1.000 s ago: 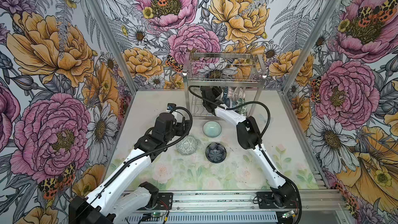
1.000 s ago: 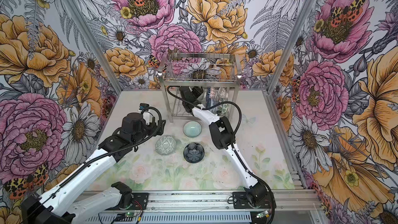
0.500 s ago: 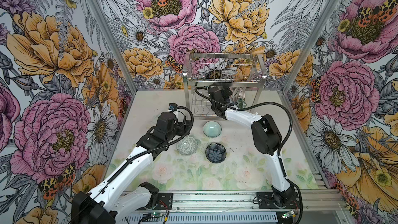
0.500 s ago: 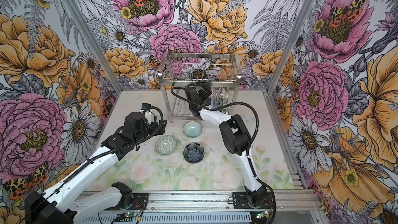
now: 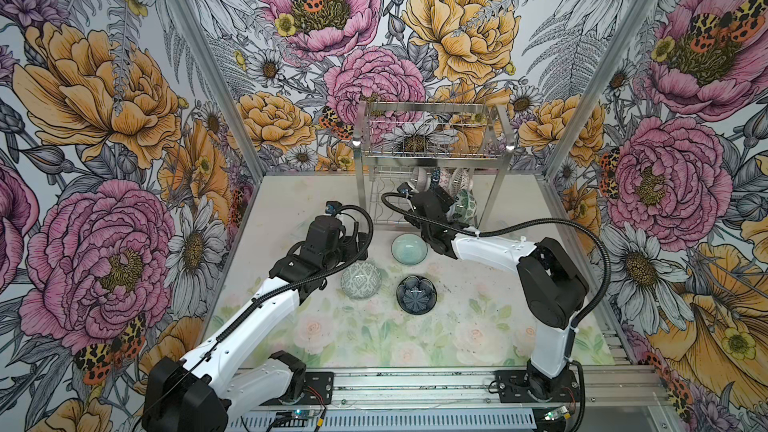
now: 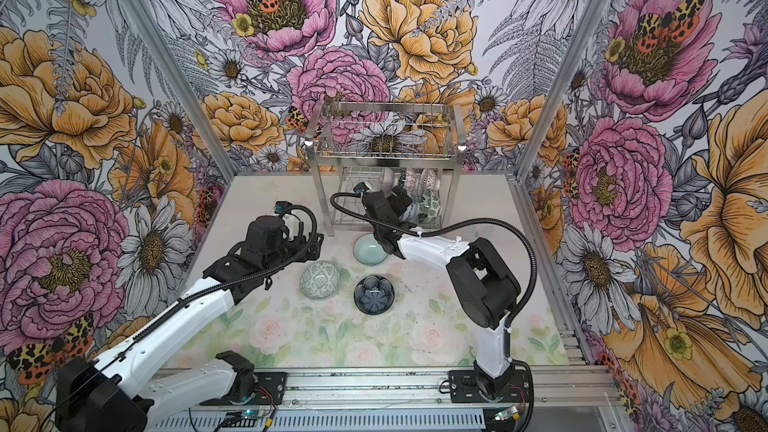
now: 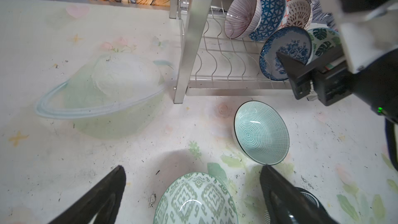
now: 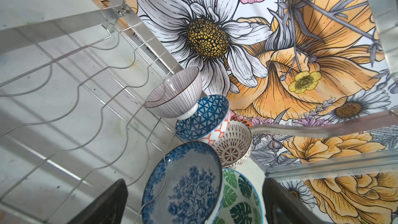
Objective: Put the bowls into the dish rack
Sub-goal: 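Open right gripper and withdraw while left gripper lowers onto the green ikat bowl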
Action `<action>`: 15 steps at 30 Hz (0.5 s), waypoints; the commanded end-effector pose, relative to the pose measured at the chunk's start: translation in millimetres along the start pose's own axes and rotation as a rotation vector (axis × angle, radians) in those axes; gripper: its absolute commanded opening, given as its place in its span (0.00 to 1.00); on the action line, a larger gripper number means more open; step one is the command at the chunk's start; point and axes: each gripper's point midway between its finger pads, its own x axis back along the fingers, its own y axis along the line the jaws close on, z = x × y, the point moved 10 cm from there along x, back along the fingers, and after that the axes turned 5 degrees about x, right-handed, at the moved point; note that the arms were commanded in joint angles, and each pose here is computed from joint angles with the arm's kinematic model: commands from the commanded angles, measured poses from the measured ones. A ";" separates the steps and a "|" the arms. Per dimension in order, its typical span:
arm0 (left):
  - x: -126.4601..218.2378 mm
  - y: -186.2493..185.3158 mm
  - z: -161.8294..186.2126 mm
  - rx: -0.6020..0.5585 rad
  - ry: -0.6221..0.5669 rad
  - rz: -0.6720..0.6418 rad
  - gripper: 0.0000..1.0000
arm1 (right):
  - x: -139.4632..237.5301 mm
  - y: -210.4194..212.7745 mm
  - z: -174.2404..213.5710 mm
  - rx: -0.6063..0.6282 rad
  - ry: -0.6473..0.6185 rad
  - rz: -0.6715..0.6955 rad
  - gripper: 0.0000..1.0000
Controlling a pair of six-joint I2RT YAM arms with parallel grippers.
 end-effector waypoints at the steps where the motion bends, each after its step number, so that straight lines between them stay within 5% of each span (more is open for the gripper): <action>1: -0.4 15.1 19.6 0.082 0.079 -0.026 0.99 | 29.7 -12.6 -10.7 -0.132 -0.094 -0.052 1.00; 15: -19.7 35.5 80.4 0.224 0.291 -0.047 0.99 | 103.8 -48.5 18.4 -0.332 -0.165 -0.125 1.00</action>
